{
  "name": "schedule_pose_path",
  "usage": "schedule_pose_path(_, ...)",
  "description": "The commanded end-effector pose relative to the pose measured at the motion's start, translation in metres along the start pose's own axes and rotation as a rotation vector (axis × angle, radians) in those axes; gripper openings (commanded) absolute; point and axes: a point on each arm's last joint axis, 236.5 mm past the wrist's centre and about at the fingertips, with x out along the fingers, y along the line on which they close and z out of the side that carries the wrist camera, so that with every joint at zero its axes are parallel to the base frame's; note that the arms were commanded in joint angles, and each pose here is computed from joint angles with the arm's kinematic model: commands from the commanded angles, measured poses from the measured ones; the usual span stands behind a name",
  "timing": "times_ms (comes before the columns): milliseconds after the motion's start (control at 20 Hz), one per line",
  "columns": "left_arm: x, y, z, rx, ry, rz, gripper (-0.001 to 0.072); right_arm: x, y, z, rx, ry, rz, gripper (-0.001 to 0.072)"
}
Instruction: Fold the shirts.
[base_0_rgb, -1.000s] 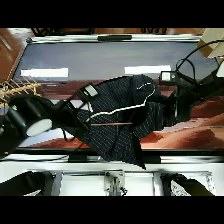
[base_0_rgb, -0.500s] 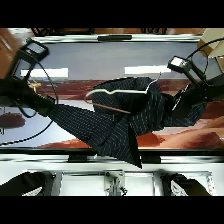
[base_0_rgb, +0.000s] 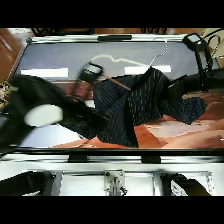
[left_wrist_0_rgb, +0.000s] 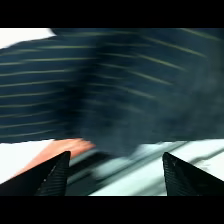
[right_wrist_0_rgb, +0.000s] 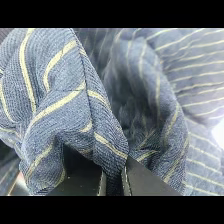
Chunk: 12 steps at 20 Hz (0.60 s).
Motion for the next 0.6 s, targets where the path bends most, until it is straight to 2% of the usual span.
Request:
schedule_pose_path(0,0.038,-0.085,0.007,-0.026,0.007,-0.213,0.0643,-0.001,-0.019,0.02,0.084,-0.088,-0.077,0.0093)
schedule_pose_path(250,0.044,-0.098,0.031,-0.087,-0.047,-0.289,0.0644,0.026,-0.017,0.014,0.088,-0.02,-0.045,0.0093)
schedule_pose_path(550,0.051,-0.091,0.043,-0.152,-0.055,-0.288,0.0643,0.049,-0.002,0.033,0.011,-0.056,-0.033,0.0093)
